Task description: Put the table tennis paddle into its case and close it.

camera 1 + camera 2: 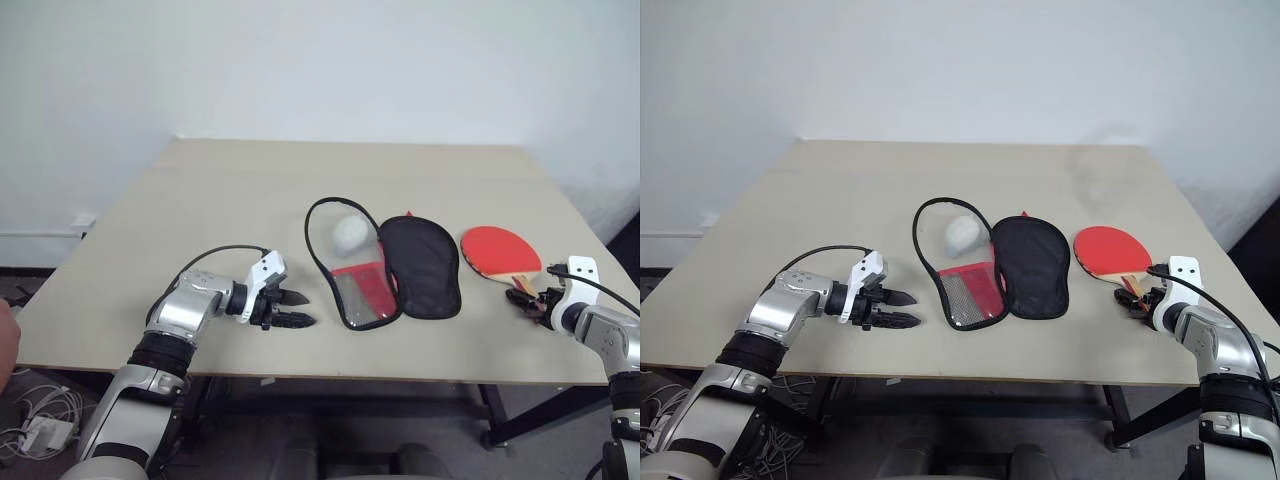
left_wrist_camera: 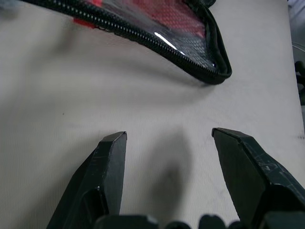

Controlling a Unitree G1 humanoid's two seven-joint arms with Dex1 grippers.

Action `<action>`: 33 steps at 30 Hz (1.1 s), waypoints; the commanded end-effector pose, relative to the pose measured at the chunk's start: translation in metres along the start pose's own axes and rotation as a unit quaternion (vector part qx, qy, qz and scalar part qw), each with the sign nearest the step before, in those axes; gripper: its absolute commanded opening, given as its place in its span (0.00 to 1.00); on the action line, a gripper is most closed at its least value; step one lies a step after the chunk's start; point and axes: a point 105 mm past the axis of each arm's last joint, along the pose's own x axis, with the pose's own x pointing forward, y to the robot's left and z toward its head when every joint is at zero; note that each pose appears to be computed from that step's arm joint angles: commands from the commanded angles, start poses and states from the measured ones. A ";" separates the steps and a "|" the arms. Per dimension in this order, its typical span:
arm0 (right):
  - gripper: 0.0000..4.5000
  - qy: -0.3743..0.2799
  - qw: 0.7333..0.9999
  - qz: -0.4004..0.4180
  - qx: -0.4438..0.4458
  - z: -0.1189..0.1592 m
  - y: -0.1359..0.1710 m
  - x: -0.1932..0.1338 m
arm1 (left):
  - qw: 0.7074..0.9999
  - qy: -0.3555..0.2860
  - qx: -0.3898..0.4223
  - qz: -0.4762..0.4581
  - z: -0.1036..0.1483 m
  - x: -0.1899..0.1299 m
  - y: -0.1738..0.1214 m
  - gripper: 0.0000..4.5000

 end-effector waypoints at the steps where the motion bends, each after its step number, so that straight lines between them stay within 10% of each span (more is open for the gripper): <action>1: 0.89 -0.020 0.999 -0.011 -0.036 0.021 -0.004 0.001 | 0.999 -0.007 0.031 0.004 0.019 -0.002 -0.001 0.69; 6: 0.81 -0.021 0.999 -0.010 -0.042 0.025 -0.002 0.008 | 0.999 -0.010 0.032 0.002 0.024 0.000 -0.004 0.69; 14: 0.25 -0.029 0.999 -0.019 -0.041 0.026 -0.004 0.006 | 1.000 -0.009 0.030 -0.002 0.029 0.000 -0.011 0.69; 24: 0.25 -0.144 0.988 -0.061 -0.003 0.068 -0.002 -0.019 | 1.000 -0.006 0.026 -0.008 0.029 0.004 -0.012 0.69; 33: 0.25 -0.173 0.984 0.036 0.014 0.092 0.102 -0.020 | 1.000 -0.001 0.022 -0.013 0.022 0.008 -0.008 0.69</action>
